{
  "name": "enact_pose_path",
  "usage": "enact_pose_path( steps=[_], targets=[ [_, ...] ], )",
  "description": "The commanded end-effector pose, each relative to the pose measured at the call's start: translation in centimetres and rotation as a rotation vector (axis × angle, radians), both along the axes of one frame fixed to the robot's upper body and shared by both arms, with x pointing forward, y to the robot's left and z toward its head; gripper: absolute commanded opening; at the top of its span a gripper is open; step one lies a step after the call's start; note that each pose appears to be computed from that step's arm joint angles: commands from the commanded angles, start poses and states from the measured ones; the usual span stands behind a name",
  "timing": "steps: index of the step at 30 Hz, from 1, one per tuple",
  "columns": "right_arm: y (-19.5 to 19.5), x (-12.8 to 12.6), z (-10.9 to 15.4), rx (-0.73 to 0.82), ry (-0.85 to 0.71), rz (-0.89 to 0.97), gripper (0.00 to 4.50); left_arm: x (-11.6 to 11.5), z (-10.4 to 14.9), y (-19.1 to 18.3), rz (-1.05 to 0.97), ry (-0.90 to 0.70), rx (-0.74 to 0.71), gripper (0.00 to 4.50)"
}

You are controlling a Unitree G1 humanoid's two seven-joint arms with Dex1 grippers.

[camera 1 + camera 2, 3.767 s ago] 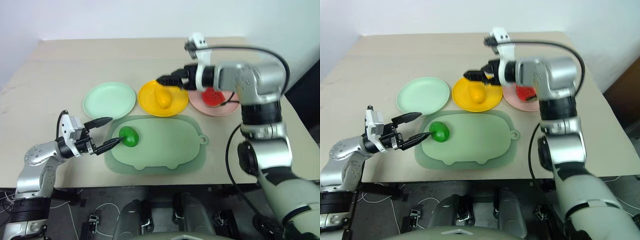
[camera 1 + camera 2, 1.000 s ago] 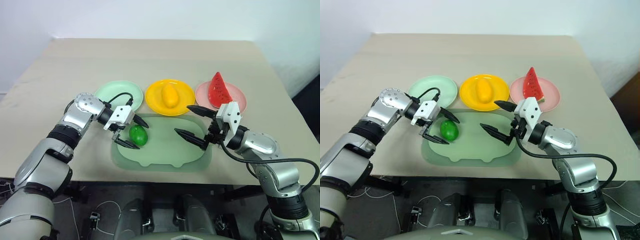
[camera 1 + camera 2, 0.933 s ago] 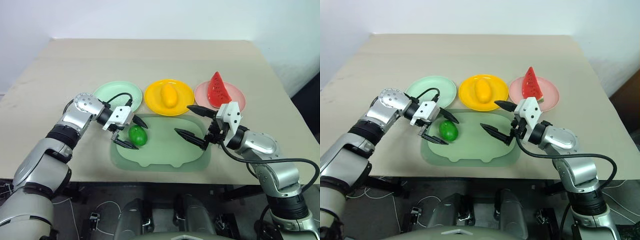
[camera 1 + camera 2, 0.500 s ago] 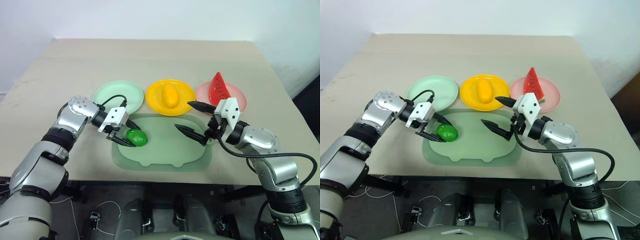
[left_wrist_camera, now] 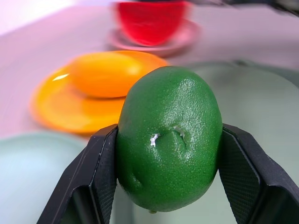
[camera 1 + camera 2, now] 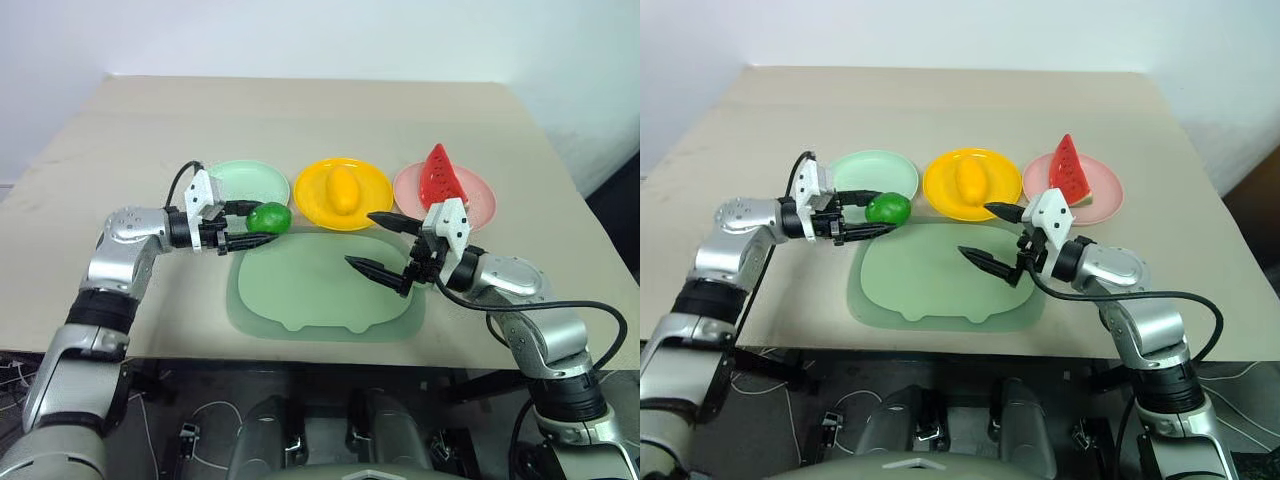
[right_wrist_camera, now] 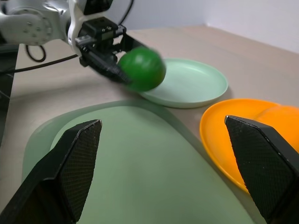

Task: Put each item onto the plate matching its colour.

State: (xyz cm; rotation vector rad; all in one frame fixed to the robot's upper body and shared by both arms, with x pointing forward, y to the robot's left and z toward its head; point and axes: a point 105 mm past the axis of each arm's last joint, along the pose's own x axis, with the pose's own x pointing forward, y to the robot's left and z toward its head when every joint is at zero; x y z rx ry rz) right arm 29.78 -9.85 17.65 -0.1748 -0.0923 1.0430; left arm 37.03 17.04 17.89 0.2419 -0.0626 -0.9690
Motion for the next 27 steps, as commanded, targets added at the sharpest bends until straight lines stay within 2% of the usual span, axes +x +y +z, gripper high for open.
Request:
enact_pose_path(
  steps=[1,6,7,10,12,16,22,23,27],
  targets=[
    [0.4,0.0,0.9,0.024,-0.038,0.016,4.50,0.8,2.9,1.7,0.218,-0.078,-0.097,2.69],
    [0.7,0.3,1.0,0.033,-0.042,0.015,4.50,2.4,3.0,3.2,0.462,-0.019,-0.219,2.69],
    [0.7,0.4,1.0,0.035,-0.043,0.011,4.50,3.0,2.4,3.5,0.516,0.002,-0.204,2.69],
    [0.8,0.7,1.2,0.034,-0.049,0.009,4.50,4.9,-0.4,4.7,0.692,0.063,-0.025,2.69],
    [0.8,0.9,1.3,0.036,-0.051,0.004,4.50,5.9,-1.3,4.9,0.753,0.089,-0.030,2.69],
    [0.8,1.1,1.3,0.034,-0.052,0.003,4.50,7.3,-3.1,3.2,0.730,0.165,-0.051,2.69],
    [0.9,1.0,1.3,0.028,-0.057,0.007,4.50,7.9,-3.7,2.1,0.702,0.190,-0.060,2.69],
    [0.9,1.0,1.3,0.026,-0.058,0.006,4.50,7.9,-3.9,2.0,0.693,0.203,-0.064,3.41],
    [1.0,1.0,1.3,0.026,-0.063,0.004,4.50,7.6,-3.8,1.6,0.647,0.213,-0.086,4.49]
  ],
)
